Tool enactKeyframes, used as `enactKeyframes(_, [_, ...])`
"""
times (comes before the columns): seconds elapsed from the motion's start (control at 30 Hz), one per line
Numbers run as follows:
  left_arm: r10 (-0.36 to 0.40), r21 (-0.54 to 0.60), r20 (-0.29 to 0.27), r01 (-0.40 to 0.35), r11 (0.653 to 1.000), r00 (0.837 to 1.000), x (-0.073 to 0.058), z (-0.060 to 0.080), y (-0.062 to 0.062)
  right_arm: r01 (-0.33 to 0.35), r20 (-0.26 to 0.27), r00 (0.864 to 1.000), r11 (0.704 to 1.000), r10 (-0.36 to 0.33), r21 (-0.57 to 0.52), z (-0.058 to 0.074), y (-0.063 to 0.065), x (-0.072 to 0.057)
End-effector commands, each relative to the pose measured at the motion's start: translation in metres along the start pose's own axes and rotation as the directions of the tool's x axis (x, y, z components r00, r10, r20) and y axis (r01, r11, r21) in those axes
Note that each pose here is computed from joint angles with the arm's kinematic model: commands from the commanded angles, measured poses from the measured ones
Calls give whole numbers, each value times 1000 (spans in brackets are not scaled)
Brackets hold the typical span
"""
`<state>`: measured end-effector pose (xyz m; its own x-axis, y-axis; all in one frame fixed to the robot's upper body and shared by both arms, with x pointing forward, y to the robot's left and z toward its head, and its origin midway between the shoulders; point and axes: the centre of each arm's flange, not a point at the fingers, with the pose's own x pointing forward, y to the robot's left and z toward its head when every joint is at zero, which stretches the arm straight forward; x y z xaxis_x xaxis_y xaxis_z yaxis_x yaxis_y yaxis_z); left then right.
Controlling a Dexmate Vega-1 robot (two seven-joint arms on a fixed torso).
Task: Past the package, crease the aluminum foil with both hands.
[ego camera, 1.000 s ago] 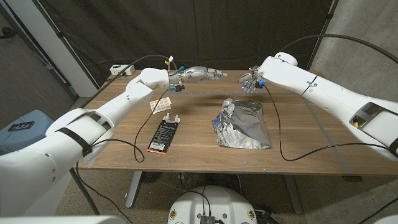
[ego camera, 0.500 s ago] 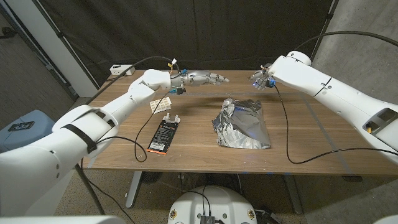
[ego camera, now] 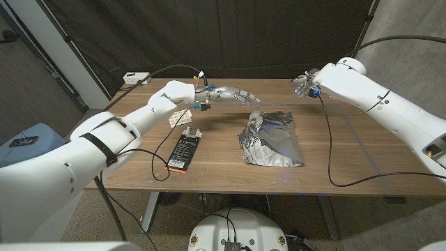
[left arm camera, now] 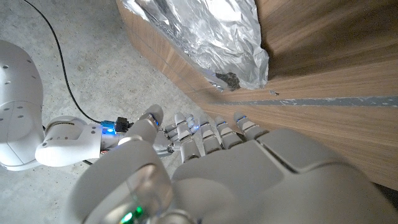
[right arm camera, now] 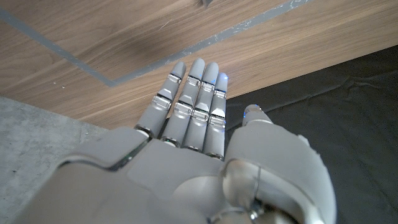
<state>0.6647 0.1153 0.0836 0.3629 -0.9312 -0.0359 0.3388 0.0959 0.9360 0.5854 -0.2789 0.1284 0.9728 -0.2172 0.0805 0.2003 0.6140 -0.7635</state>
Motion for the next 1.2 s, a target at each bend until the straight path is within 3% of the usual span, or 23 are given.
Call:
enactKeyframes(0.03, [-50, 120, -49, 55, 991, 998, 12, -8, -19, 15, 18, 1000, 999, -16, 43, -11, -7, -2])
enactKeyframes(0.4, [-48, 270, -129, 82, 959, 990, 23, -18, -31, -10, 33, 999, 998, 8, 63, -15, -8, 3])
enactKeyframes(0.73, [-44, 261, -158, 85, 962, 986, 30, -20, -29, -20, 34, 999, 997, 18, 68, -16, -9, 7])
enactKeyframes(0.9, [-42, 257, -140, 77, 963, 989, 28, -15, -25, -21, 30, 999, 997, 19, 70, -17, -10, 7])
enactKeyframes(1.2, [-59, 251, -53, 71, 965, 997, 17, 2, -14, -26, 26, 999, 997, 24, 77, -22, -11, 5])
